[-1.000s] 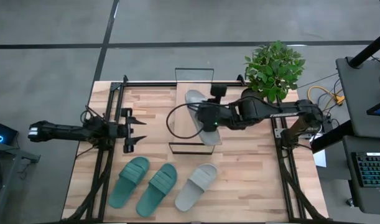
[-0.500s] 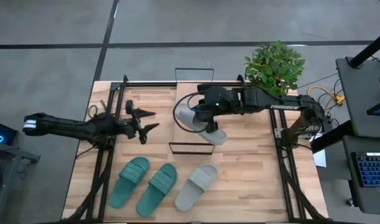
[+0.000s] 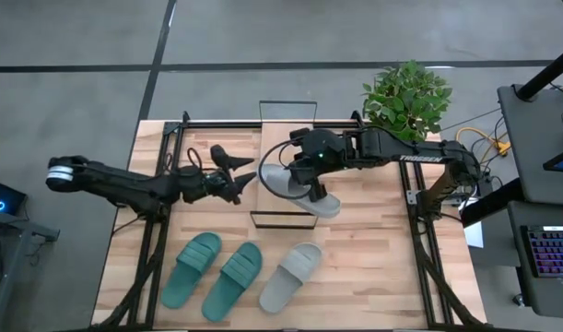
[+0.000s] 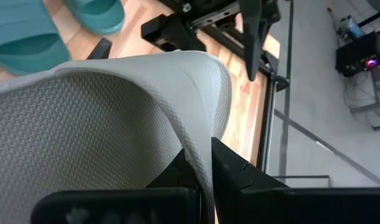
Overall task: Pick and place slides into the shelf
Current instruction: Put the right gray slipper on the shelf
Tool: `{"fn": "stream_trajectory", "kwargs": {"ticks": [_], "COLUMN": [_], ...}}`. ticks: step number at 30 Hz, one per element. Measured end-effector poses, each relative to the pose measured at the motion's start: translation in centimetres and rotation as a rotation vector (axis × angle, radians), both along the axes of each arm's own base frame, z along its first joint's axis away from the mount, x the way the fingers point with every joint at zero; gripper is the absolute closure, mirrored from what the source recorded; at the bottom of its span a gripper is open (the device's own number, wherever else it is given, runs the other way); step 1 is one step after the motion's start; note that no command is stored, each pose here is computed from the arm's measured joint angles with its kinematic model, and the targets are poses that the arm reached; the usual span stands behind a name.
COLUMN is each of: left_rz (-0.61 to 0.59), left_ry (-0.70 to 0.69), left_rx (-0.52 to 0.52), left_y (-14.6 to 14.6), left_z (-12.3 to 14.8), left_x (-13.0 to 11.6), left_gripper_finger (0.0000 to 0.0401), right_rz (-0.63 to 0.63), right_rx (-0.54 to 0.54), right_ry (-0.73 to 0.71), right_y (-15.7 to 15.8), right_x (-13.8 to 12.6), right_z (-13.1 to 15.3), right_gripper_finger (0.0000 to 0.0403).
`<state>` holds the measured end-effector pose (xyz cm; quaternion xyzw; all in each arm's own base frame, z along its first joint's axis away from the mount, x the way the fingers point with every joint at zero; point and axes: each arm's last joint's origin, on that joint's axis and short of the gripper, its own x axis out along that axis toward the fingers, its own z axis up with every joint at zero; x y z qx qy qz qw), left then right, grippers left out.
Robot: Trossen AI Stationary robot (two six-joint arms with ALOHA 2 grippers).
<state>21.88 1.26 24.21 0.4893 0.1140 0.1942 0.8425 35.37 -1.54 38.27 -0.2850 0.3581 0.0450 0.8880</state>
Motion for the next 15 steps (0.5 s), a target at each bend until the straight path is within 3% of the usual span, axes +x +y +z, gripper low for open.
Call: {"fn": "stream_trajectory", "kwargs": {"ticks": [15], "left_rz": [-0.173], "left_ry": [-0.051], "left_rx": [0.038], "left_y": [-0.47], "left_z": [0.27], "left_x": [0.65], "left_gripper_finger": [0.0182], "right_rz": [0.004], "right_rx": [0.041], "right_ry": [-0.007], "right_y": [-0.88], "right_x": [0.03], "right_z": [-0.01], "right_gripper_finger": [0.0391]}}
